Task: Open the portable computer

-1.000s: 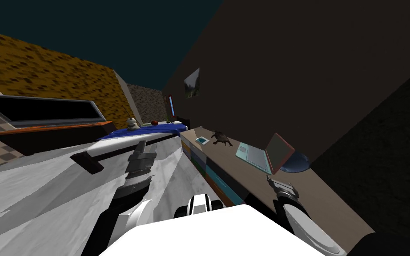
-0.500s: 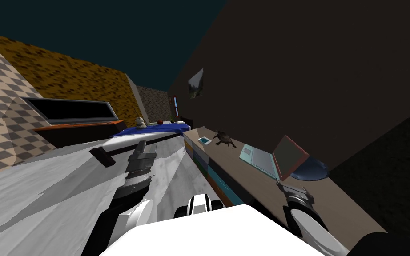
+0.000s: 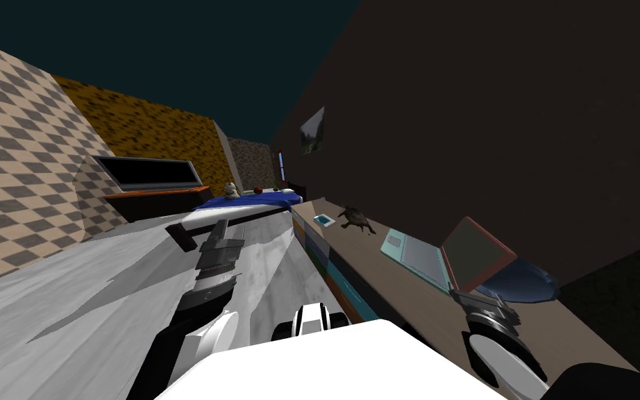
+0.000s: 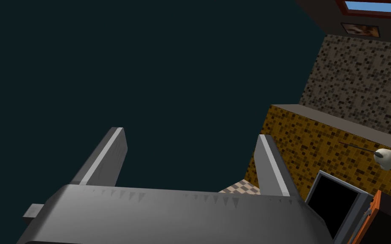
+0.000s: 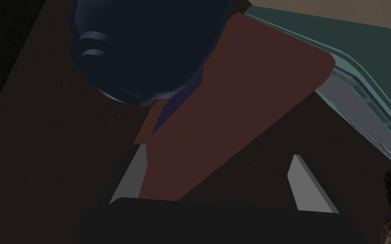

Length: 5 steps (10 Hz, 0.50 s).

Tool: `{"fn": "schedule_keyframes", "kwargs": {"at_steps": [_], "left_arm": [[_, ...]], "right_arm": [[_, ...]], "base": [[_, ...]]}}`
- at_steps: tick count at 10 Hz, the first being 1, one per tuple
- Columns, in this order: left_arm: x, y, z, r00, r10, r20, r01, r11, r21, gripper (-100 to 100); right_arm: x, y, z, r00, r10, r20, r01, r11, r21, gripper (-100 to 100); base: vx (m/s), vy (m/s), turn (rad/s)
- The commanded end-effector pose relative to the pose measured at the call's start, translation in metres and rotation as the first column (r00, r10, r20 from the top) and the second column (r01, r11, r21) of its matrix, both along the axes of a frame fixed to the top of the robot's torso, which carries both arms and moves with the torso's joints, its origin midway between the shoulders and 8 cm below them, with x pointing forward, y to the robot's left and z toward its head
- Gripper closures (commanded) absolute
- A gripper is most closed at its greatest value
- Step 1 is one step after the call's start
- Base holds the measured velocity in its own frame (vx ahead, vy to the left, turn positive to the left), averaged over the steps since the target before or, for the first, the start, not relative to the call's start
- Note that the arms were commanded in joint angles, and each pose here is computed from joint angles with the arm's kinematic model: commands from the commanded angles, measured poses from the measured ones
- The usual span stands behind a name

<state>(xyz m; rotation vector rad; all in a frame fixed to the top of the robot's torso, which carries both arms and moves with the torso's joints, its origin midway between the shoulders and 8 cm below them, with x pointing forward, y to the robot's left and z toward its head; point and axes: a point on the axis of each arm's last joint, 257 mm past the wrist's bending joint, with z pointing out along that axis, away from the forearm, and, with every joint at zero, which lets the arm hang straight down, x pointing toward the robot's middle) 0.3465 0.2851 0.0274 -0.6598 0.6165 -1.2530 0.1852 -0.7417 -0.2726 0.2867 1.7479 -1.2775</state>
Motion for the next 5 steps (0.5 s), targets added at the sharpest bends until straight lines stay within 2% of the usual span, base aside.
{"fn": "schedule_keyframes", "kwargs": {"at_steps": [1,3,4,5], "left_arm": [[0.000,0.000,0.000,1.0000,0.000,0.000,0.000,1.0000,0.000,0],[0.000,0.000,0.000,1.0000,0.000,0.000,0.000,1.0000,0.000,0],[0.000,0.000,0.000,1.0000,0.000,0.000,0.000,1.0000,0.000,0],[0.000,0.000,0.000,1.0000,0.000,0.000,0.000,1.0000,0.000,0]], "right_arm": [[-0.005,-0.011,0.009,1.000,-0.003,-0.026,0.001,0.999,-0.054,-100],[-0.004,-0.009,0.007,1.000,-0.002,-0.020,0.001,0.999,-0.040,-100],[-0.004,-0.009,0.006,1.000,-0.002,-0.019,0.001,0.999,-0.040,100],[-0.022,-0.015,0.006,0.993,-0.010,-0.118,-0.002,0.995,-0.104,100]], "base": [[0.002,-0.002,0.065],[0.001,-0.001,0.009],[0.000,0.000,0.000],[0.105,0.034,0.031]]}}
